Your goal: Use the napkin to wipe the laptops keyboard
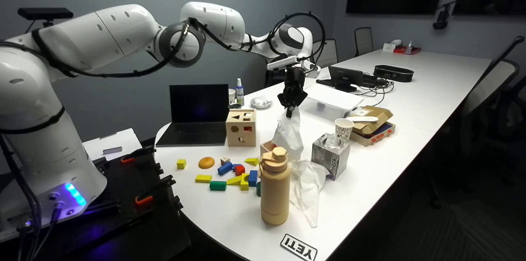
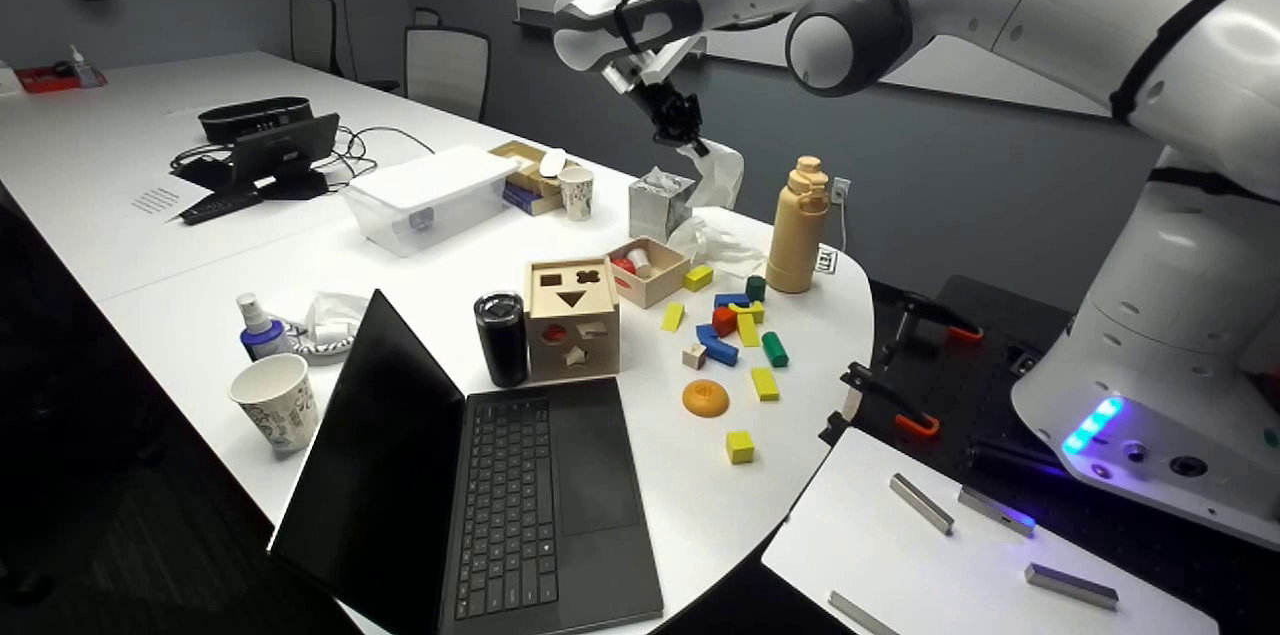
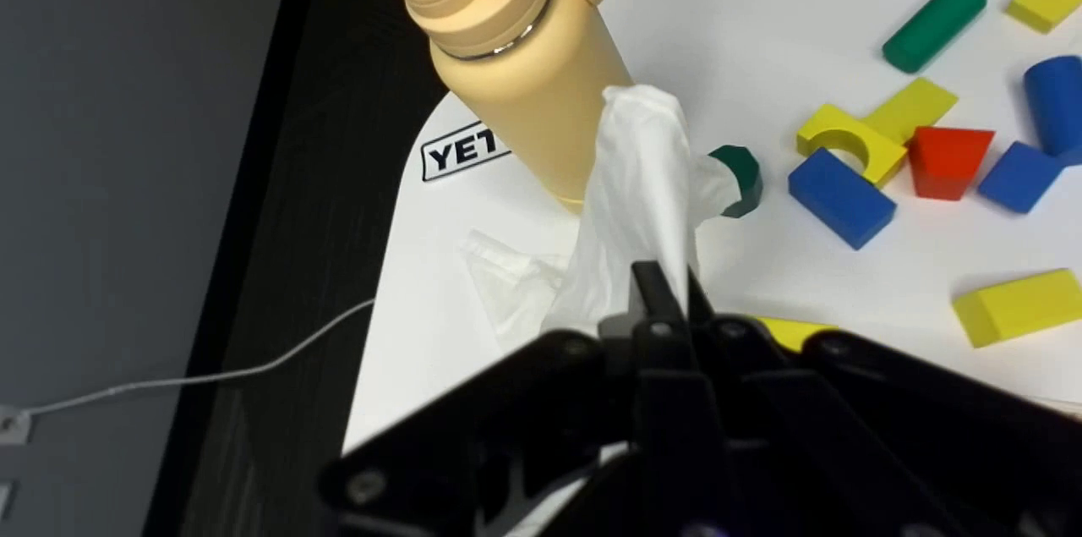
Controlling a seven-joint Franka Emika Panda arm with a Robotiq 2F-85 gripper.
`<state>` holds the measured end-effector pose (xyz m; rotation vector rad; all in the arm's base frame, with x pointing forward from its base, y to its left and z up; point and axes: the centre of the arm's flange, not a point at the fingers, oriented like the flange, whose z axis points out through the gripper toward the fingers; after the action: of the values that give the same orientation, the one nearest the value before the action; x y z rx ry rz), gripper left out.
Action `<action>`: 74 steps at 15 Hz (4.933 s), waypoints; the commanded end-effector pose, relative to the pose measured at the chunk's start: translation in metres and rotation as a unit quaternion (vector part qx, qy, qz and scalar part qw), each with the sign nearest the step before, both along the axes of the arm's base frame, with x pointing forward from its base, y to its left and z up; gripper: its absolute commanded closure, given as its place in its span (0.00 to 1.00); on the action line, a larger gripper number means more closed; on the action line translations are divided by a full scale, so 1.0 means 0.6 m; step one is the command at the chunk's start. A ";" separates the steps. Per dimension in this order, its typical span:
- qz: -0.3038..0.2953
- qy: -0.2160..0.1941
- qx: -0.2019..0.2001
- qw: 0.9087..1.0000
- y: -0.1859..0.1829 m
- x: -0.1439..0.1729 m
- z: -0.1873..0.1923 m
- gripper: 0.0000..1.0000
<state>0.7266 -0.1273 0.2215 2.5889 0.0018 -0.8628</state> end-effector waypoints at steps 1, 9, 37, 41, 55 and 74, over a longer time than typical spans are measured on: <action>0.071 0.029 0.068 0.995 0.052 0.019 0.012 1.00; 0.183 0.050 0.202 0.961 0.204 0.008 -0.175 1.00; -0.050 -0.174 0.039 0.983 0.349 -0.082 -0.173 1.00; -0.070 -0.193 0.028 0.978 0.384 -0.073 -0.140 1.00; -0.042 -0.143 0.098 0.984 0.556 -0.118 -0.096 1.00; 0.009 -0.118 0.150 0.982 0.631 -0.150 -0.109 1.00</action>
<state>0.7103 0.2517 0.1452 2.9443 0.0272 -0.5682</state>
